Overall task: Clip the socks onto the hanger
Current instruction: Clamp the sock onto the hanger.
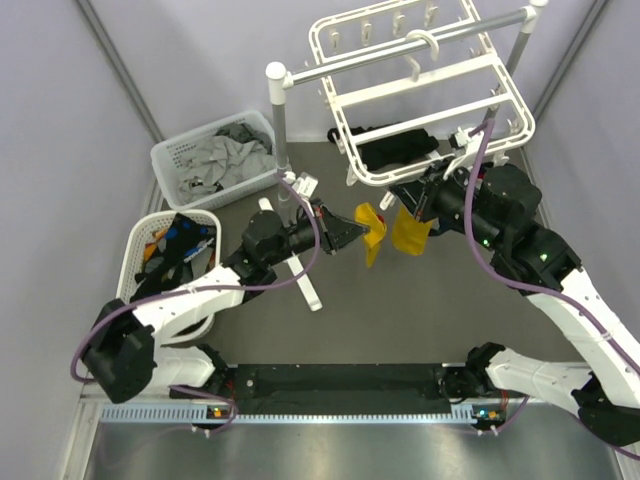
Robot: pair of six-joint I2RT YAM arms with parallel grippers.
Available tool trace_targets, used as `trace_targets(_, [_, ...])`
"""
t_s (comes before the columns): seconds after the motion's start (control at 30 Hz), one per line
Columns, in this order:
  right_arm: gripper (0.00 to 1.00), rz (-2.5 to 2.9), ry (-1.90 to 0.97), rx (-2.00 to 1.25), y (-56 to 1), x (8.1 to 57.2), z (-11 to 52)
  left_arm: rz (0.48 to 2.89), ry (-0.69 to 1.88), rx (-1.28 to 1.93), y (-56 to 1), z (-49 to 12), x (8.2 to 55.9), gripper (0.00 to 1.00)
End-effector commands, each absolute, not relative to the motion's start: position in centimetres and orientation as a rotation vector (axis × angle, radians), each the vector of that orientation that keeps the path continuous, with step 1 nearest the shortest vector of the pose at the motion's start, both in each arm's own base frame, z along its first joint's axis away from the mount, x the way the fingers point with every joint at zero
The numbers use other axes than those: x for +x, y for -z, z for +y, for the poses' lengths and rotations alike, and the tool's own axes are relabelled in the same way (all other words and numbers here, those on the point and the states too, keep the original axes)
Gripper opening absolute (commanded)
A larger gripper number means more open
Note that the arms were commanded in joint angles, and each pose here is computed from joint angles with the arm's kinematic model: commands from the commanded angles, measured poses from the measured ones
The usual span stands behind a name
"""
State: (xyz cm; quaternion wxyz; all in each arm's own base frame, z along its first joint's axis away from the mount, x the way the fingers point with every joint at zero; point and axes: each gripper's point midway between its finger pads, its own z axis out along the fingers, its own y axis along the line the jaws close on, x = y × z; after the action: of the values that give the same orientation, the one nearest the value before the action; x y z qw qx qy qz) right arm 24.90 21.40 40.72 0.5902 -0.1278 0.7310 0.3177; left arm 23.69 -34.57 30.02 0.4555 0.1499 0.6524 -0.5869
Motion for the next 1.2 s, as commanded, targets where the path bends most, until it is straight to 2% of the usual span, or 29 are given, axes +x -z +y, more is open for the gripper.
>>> trace_targets(0.0, [0.04, 1.624, -0.735, -0.310, -43.6, 24.3, 20.7, 1.343, 1.533, 0.378, -37.0, -35.2, 23.8, 0.00])
trace_targets(0.87, [0.05, 1.650, -0.691, -0.351, -42.1, 24.6, 20.6, 1.235, 1.657, 0.426, -39.9, -37.5, 23.3, 0.00])
trace_targets(0.97, [0.15, 1.647, -0.684, -0.348, -42.2, 24.6, 20.5, 1.230, 1.653, 0.432, -40.1, -37.5, 23.2, 0.00])
trace_targets(1.07, [0.29, 1.640, -0.684, -0.341, -42.4, 24.6, 20.4, 1.243, 1.645, 0.437, -39.8, -37.7, 23.2, 0.00])
trace_targets(1.1, [0.36, 1.635, -0.682, -0.339, -42.5, 24.6, 20.3, 1.245, 1.648, 0.438, -39.7, -37.7, 23.1, 0.00])
trace_targets(1.17, [0.43, 1.632, -0.680, -0.336, -42.6, 24.6, 20.2, 1.254, 1.655, 0.446, -39.4, -38.0, 23.0, 0.00])
